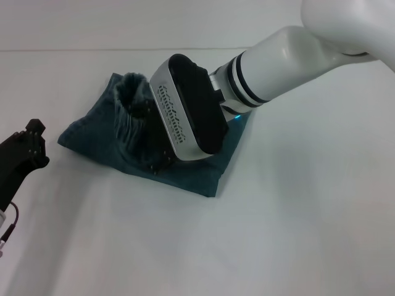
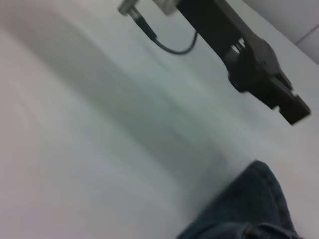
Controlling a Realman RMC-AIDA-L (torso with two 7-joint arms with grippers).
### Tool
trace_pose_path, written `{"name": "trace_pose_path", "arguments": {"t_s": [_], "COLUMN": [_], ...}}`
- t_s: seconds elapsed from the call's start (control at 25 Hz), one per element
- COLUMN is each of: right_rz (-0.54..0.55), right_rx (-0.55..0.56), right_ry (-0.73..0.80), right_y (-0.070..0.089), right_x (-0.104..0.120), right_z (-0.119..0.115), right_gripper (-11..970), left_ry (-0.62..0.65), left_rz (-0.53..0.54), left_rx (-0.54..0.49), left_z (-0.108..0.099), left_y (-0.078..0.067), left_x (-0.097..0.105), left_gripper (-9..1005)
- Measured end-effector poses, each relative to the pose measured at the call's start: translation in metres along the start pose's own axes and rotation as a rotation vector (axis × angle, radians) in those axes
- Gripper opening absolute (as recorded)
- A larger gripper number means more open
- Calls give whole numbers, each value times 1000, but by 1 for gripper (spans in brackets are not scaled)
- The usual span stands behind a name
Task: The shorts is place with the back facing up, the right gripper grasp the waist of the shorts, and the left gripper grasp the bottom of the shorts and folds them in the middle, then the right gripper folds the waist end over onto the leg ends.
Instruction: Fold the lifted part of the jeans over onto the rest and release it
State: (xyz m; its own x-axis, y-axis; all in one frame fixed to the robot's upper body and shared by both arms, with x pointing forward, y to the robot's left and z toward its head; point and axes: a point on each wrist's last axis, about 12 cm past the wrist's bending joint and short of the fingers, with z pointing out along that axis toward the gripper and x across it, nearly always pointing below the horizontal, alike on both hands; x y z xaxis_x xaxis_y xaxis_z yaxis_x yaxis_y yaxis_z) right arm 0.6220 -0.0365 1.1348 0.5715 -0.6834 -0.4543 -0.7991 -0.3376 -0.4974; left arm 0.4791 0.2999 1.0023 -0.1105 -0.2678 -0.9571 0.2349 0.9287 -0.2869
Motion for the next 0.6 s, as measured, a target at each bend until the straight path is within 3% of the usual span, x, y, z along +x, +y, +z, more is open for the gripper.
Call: {"name": "trace_pose_path", "arguments": {"t_s": [0.28, 0.6], "right_rz": [-20, -18], "right_rx": [32, 115], "right_ry": [41, -19], "right_y": [1, 5], "right_x": [-7, -21], "right_z": [-5, -24], "right_gripper": [917, 915], "left_ry": [-1, -5], "left_rz": [8, 13], "left_rx": [19, 27], "left_z": [0, 4], "left_y": [-2, -3], "left_x": [0, -2], "left_gripper": [123, 132]}}
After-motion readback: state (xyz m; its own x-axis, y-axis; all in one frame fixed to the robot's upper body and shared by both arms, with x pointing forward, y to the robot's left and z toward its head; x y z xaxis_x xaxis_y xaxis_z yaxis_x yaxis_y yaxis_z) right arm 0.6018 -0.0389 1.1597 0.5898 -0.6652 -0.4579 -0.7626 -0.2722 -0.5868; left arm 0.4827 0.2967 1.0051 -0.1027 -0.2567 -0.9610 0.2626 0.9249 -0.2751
